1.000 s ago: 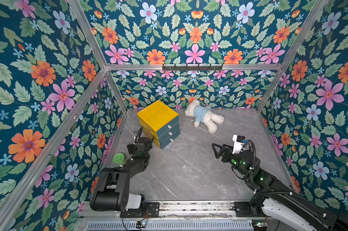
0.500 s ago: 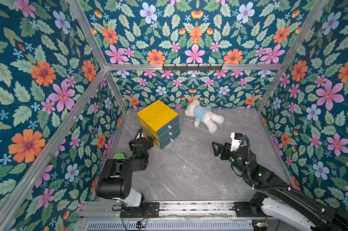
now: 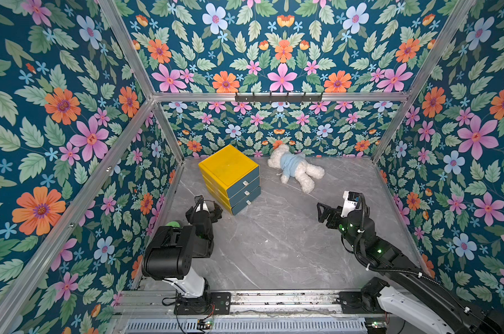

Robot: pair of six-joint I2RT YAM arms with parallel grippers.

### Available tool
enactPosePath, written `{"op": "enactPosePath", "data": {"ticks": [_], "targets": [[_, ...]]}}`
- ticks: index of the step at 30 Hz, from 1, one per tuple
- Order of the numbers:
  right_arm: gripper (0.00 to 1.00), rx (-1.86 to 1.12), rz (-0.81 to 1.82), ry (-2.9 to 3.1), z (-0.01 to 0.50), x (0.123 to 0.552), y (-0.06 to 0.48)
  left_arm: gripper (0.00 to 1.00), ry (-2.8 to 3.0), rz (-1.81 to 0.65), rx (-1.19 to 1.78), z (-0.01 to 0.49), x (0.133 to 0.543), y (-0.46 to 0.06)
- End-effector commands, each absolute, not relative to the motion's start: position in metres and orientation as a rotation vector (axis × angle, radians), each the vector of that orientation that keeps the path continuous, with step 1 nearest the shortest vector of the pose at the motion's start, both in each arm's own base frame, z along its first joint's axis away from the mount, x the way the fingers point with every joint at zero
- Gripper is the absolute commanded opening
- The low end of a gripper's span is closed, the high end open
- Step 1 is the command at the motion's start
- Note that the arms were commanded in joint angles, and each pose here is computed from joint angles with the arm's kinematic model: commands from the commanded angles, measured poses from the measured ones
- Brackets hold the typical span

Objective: Place the fruit knives into the drawer by color
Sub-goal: Reset both arms

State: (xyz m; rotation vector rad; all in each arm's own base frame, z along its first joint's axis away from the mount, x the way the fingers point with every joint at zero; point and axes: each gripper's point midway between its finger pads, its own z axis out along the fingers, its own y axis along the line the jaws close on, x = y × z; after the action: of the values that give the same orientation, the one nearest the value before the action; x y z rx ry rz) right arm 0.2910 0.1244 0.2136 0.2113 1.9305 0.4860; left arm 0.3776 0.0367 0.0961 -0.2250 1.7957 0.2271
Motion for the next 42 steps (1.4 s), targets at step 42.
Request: {"op": "enactPosePath", "data": {"ticks": [42], "targets": [[0.99,0.298,-0.099,1.840,0.102,0.369,-0.042,0.99,1.725,0.221,-0.237,0.113,0.381,0.038]]}}
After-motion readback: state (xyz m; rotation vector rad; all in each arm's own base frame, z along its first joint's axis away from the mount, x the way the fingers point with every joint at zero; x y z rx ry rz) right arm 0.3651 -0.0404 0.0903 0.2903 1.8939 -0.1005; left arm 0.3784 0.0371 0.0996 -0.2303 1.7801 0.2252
